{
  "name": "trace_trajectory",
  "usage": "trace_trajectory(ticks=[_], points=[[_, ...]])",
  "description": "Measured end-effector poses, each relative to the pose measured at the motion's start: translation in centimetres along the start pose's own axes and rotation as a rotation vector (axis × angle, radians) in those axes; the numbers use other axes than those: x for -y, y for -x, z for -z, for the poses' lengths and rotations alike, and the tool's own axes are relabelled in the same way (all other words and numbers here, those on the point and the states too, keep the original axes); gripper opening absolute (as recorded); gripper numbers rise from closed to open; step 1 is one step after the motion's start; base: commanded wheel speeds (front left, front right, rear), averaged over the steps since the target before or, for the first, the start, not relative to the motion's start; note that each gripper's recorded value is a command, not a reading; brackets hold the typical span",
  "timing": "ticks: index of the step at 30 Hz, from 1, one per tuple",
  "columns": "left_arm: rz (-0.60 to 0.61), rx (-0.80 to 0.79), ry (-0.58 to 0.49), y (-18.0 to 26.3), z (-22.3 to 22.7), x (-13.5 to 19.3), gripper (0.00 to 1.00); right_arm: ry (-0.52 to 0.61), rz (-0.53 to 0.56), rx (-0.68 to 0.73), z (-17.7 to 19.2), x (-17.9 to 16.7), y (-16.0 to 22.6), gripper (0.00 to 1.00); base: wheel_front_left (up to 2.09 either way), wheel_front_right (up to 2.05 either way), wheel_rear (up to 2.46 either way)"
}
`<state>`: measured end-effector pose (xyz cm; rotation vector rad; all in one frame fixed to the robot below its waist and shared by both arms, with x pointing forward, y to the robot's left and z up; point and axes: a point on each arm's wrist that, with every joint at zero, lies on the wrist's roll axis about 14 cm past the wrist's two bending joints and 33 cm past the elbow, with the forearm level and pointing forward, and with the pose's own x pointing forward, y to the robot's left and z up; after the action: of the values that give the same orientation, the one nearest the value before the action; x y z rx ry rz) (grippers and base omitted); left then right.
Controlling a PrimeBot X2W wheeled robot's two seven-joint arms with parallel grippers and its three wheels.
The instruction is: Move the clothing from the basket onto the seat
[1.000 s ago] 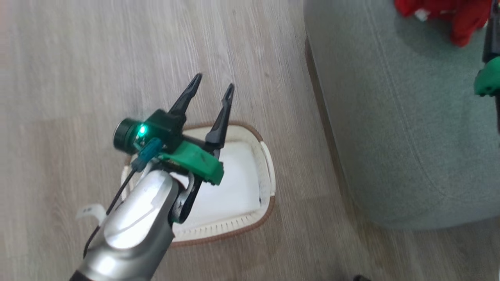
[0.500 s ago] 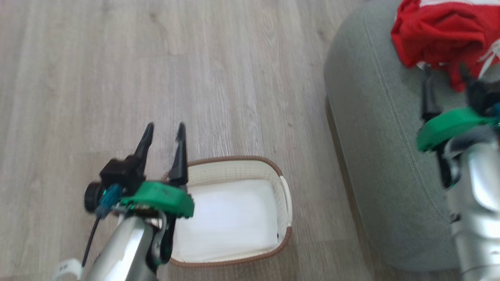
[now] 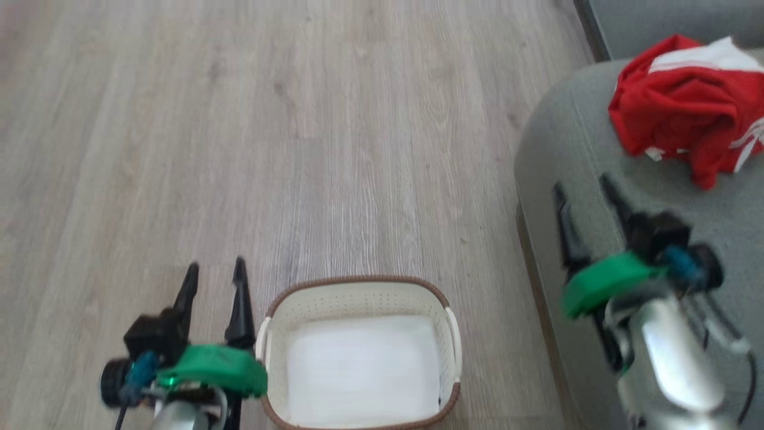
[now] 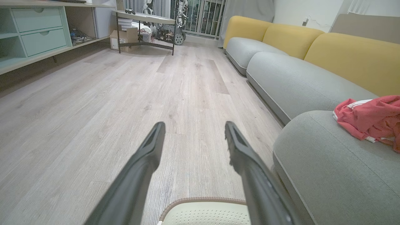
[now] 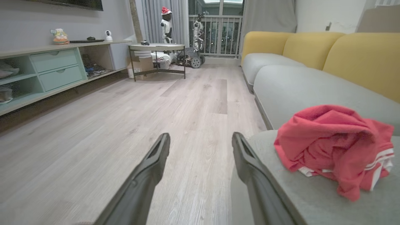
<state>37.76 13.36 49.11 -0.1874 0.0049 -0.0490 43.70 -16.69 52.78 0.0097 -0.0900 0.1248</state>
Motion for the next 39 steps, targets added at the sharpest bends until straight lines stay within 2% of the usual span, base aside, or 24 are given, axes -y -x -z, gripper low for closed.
trace_trajectory(ticks=[8,15,39], points=[[-0.081,-0.020,0.017,3.8,0.8,-2.2,1.00,-0.063,-0.032,-0.023,1.4,-2.2,3.7,1.00,0.00,0.00,0.00],[-0.105,-0.013,0.020,4.7,0.7,-3.0,1.00,-0.131,-0.025,-0.031,1.9,-2.6,5.6,1.00,0.00,0.00,0.00],[-0.114,-0.048,0.015,5.0,1.9,-3.2,1.00,-0.154,-0.021,-0.054,2.8,-2.9,6.8,1.00,0.00,0.00,0.00]])
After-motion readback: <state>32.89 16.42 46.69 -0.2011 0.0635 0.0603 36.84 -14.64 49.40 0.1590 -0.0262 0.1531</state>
